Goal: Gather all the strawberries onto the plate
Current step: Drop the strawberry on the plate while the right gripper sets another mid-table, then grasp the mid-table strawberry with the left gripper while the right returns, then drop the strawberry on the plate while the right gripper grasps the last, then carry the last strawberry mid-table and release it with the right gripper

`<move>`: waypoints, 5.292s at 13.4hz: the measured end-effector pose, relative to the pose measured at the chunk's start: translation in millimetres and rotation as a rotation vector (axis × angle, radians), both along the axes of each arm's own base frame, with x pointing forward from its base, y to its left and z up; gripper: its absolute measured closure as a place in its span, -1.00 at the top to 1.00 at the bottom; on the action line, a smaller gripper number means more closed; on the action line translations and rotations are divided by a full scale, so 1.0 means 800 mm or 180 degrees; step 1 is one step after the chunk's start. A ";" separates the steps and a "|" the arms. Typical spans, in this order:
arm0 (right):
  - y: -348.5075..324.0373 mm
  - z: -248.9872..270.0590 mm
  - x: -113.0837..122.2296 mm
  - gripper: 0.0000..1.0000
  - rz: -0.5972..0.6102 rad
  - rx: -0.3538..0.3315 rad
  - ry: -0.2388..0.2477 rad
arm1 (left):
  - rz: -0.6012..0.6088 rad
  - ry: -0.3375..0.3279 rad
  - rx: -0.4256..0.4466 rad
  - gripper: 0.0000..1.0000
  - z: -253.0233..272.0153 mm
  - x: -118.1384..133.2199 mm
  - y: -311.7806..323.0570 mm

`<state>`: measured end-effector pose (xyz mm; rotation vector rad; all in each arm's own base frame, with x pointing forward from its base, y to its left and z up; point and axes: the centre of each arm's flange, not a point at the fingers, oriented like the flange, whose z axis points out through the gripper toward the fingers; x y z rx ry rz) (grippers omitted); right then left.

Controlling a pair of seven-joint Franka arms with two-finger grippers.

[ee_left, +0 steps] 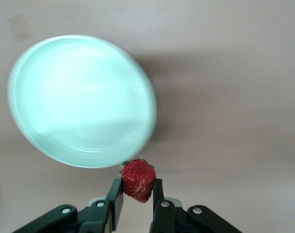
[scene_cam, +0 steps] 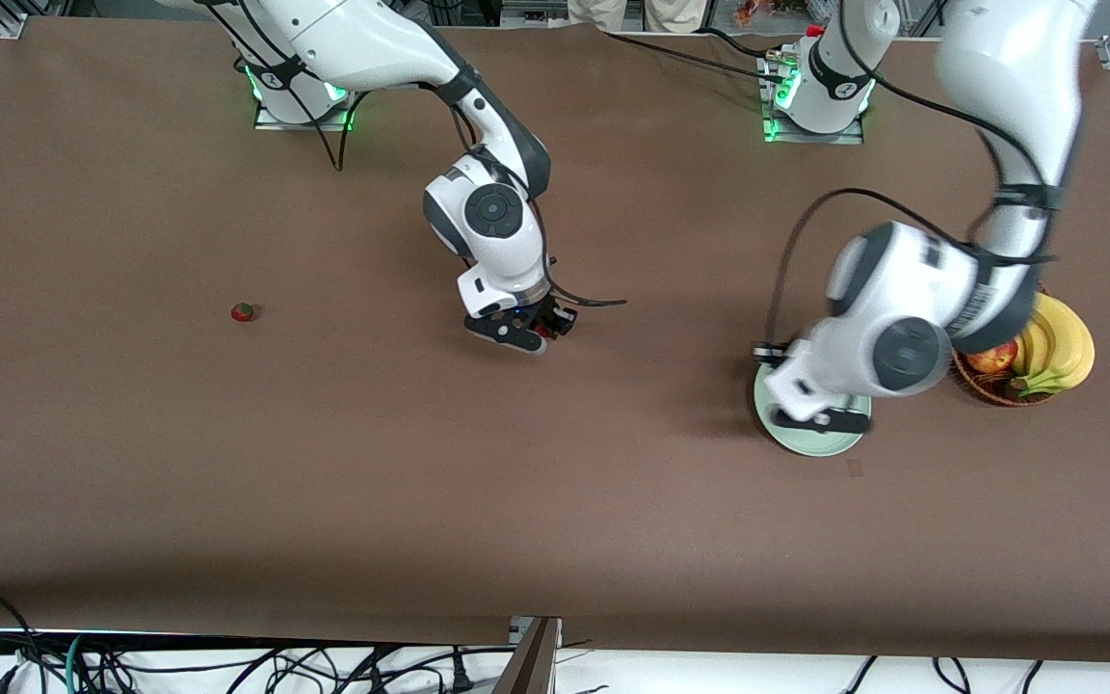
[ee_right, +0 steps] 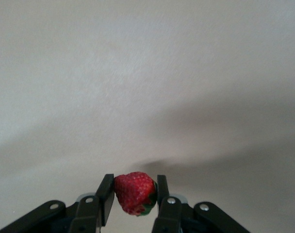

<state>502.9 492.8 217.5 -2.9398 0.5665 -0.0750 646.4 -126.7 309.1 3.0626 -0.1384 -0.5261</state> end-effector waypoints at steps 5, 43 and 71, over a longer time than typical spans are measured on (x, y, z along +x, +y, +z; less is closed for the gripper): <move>0.033 -0.009 -0.003 0.10 -0.0029 0.0060 -0.0032 | -0.0056 0.0157 -0.0094 -0.43 -0.050 -0.011 0.042; -0.641 -0.050 0.016 0.44 0.1309 -0.0750 0.0872 | 0.1247 -0.0437 -0.0095 -0.36 -0.161 -0.139 -0.393; 0.025 -0.030 0.004 -0.29 0.0231 0.0117 0.0014 | 0.0528 -0.0010 0.0074 1.00 -0.073 -0.026 -0.196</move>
